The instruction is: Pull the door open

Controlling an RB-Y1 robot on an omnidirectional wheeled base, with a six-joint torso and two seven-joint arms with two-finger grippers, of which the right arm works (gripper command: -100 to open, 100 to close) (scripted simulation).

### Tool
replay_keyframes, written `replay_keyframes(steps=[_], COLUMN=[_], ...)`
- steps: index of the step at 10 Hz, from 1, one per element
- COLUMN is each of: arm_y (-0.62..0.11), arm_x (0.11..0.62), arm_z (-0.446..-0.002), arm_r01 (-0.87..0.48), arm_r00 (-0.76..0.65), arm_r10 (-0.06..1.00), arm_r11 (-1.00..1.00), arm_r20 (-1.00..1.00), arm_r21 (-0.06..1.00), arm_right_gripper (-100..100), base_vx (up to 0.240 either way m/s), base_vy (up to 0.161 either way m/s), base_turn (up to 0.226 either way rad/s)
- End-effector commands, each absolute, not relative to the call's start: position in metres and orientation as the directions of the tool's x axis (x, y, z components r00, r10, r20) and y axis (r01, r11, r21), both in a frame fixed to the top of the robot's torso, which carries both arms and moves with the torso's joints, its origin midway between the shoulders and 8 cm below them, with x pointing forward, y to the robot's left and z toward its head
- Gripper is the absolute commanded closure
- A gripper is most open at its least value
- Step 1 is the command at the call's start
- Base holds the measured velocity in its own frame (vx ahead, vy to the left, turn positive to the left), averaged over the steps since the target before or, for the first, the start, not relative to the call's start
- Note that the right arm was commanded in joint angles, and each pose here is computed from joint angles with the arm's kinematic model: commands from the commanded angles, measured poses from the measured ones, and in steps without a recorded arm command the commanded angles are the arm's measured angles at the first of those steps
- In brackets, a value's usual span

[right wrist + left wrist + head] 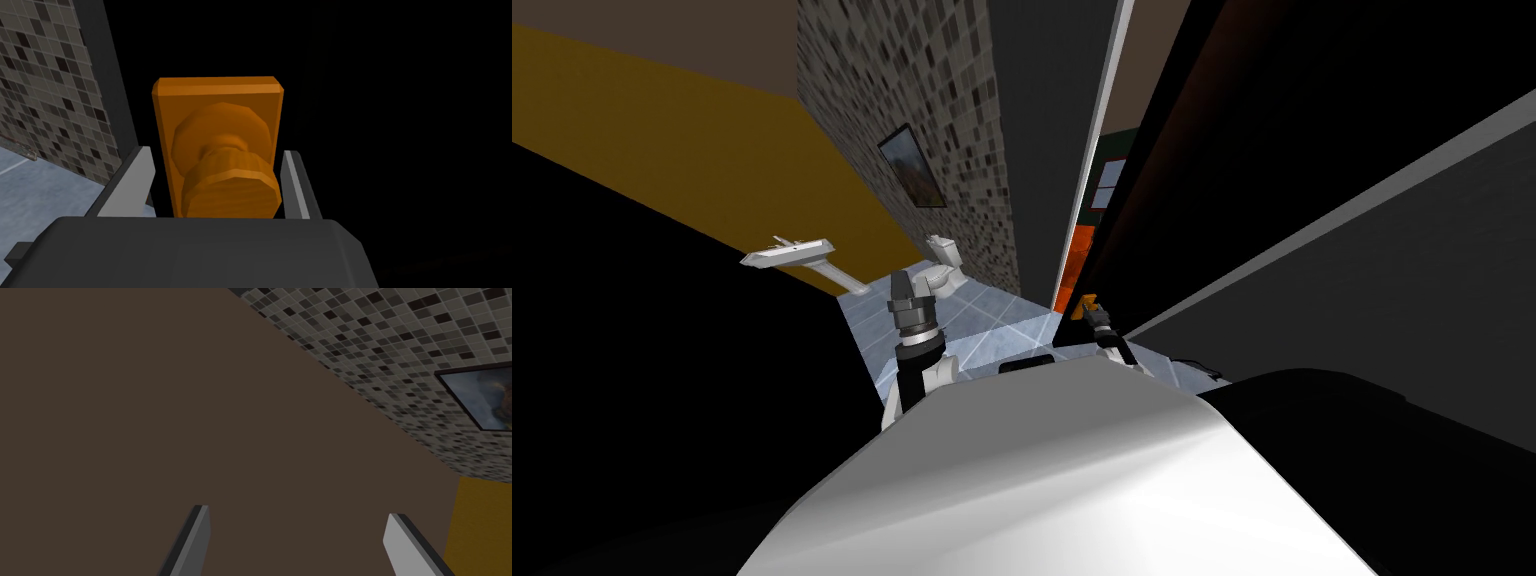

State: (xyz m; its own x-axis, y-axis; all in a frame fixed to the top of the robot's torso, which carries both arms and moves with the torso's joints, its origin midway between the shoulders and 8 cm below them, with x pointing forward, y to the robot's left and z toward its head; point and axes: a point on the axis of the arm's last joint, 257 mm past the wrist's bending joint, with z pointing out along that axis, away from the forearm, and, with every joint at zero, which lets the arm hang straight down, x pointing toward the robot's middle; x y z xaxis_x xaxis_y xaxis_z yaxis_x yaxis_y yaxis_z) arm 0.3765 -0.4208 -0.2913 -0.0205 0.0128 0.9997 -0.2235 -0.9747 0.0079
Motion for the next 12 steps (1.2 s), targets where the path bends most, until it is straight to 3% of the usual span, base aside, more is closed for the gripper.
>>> replay_keyframes(steps=[1, 6, 12], arm_y=[-0.4181, -0.4221, -0.4143], arm_x=[0.3765, 0.3763, 0.3737], arm_z=[-0.2931, -0.2892, -0.2915], arm_r01=[-0.220, -0.213, -0.150], arm_r00=[-0.017, -0.024, -0.017], arm_r10=[0.008, 0.015, 0.009], arm_r11=[-0.976, -0.977, -0.989], arm_r20=[1.000, 1.000, 1.000], arm_r21=[0.004, 0.010, 0.006], arm_right_gripper=[100, 100, 100], base_vx=[-0.004, -0.022, -0.194], base_vy=[-0.003, -0.014, -0.091], base_turn=[-0.040, 0.026, 0.183])
